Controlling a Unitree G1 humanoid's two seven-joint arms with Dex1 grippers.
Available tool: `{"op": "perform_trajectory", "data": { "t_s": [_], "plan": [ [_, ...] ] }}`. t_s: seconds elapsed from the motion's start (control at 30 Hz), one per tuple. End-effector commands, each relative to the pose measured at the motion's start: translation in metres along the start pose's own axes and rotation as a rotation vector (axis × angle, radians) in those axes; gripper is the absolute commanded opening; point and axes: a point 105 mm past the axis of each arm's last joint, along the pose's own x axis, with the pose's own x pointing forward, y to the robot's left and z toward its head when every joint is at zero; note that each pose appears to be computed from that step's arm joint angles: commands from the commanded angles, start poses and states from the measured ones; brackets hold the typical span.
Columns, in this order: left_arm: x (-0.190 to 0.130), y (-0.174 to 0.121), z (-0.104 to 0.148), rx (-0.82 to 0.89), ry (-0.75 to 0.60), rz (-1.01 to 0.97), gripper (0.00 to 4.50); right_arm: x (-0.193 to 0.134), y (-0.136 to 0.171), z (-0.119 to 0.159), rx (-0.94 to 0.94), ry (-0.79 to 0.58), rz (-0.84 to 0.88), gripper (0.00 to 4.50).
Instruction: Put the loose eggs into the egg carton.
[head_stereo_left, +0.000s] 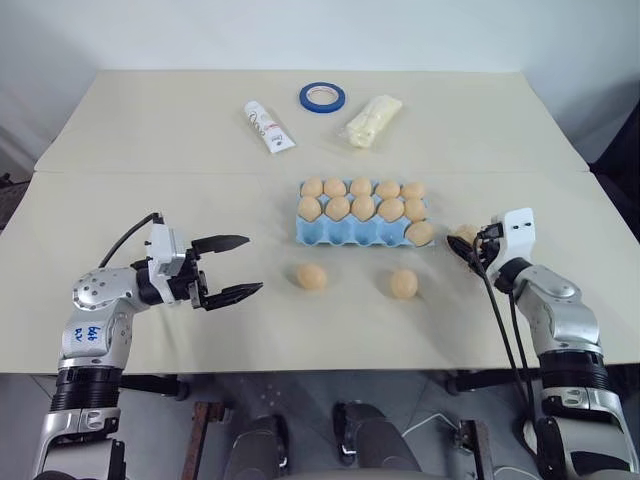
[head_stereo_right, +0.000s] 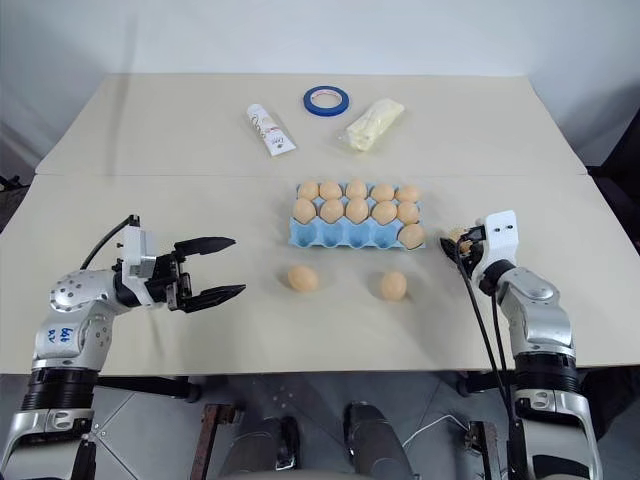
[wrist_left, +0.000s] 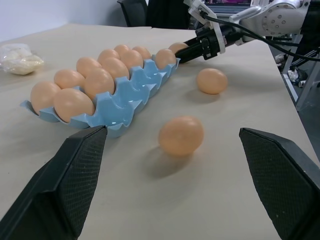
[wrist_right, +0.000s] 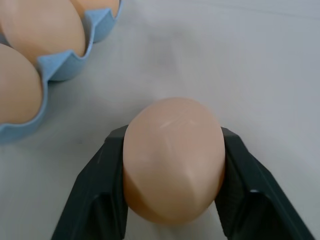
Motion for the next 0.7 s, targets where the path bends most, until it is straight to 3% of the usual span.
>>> {"op": "perform_trajectory", "data": {
  "t_s": [0.03, 0.17, 0.37, 0.7],
  "plan": [
    [-0.006, 0.001, 0.012, 0.043, -0.027, 0.016, 4.5, -0.013, 0.003, 0.034, -0.046, -0.097, 0.014, 1.7],
    [-0.007, -0.001, 0.011, 0.026, -0.042, 0.015, 4.5, -0.017, 0.035, 0.065, -0.076, -0.163, 0.114, 1.69],
    [-0.001, -0.002, 0.012, 0.021, -0.063, -0.005, 4.5, 0.001, 0.092, 0.085, -0.092, -0.199, 0.269, 1.69],
    [0.007, -0.001, 0.014, 0.031, -0.078, -0.026, 4.5, 0.029, 0.115, 0.069, -0.165, -0.168, 0.331, 1.69]
  ]
}}
